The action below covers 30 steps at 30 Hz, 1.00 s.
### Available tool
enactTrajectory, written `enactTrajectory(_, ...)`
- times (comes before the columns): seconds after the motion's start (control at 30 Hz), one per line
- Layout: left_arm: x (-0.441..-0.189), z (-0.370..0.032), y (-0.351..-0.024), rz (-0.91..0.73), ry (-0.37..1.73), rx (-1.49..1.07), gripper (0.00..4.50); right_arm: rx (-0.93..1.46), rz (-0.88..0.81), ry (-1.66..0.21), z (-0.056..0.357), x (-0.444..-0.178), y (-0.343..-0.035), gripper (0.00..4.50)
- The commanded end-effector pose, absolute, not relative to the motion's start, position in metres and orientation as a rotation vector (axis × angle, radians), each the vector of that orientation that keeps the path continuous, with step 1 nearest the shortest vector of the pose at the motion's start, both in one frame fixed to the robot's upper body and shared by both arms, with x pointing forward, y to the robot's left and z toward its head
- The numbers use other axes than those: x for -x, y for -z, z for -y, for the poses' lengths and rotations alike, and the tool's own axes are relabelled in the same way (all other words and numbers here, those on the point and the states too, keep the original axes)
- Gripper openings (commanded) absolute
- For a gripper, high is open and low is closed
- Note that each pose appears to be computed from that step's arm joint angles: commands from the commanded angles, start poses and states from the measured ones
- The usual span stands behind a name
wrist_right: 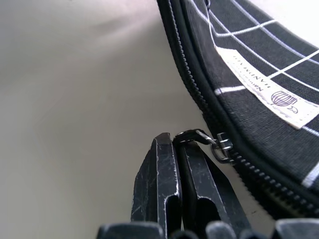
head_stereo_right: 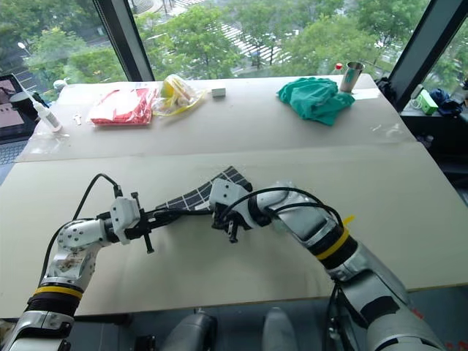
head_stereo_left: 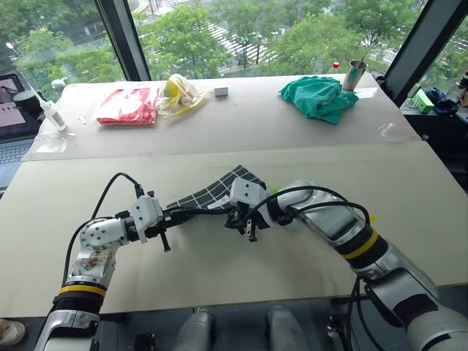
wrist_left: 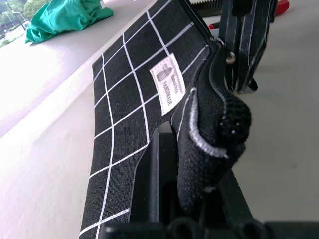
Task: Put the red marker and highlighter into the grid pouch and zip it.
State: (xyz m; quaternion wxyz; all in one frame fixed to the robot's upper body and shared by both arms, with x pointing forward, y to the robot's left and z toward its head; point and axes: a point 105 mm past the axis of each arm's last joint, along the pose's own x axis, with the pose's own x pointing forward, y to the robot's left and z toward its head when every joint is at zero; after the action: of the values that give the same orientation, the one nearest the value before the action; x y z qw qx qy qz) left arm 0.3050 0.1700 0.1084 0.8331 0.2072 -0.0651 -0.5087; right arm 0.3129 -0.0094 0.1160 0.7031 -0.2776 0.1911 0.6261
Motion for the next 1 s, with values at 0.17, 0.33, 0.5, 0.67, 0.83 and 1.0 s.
enactTrajectory(0.17,-0.305,-0.166,-0.123,0.199,1.072,-0.456,0.00,0.500,-0.229,-1.512,-0.015,-0.315,-0.179,0.06)
enactTrajectory(0.33,-0.306,-0.164,-0.125,0.201,1.077,-0.460,0.00,0.521,-0.254,-1.761,-0.015,-0.268,-0.168,0.06)
enactTrajectory(0.5,-0.306,-0.162,-0.126,0.205,1.082,-0.455,0.00,0.627,-0.355,-1.652,-0.013,-0.284,-0.134,0.06)
enactTrajectory(0.67,-0.305,-0.161,-0.127,0.205,1.082,-0.443,0.00,0.648,-0.348,-1.481,-0.019,-0.315,-0.129,0.06)
enactTrajectory(0.83,-0.305,-0.162,-0.129,0.205,1.079,-0.439,0.00,0.612,-0.308,-1.457,-0.014,-0.327,-0.147,0.06)
enactTrajectory(1.0,-0.308,-0.161,-0.131,0.209,1.078,-0.438,0.00,0.578,-0.249,-1.571,-0.013,-0.307,-0.155,0.06)
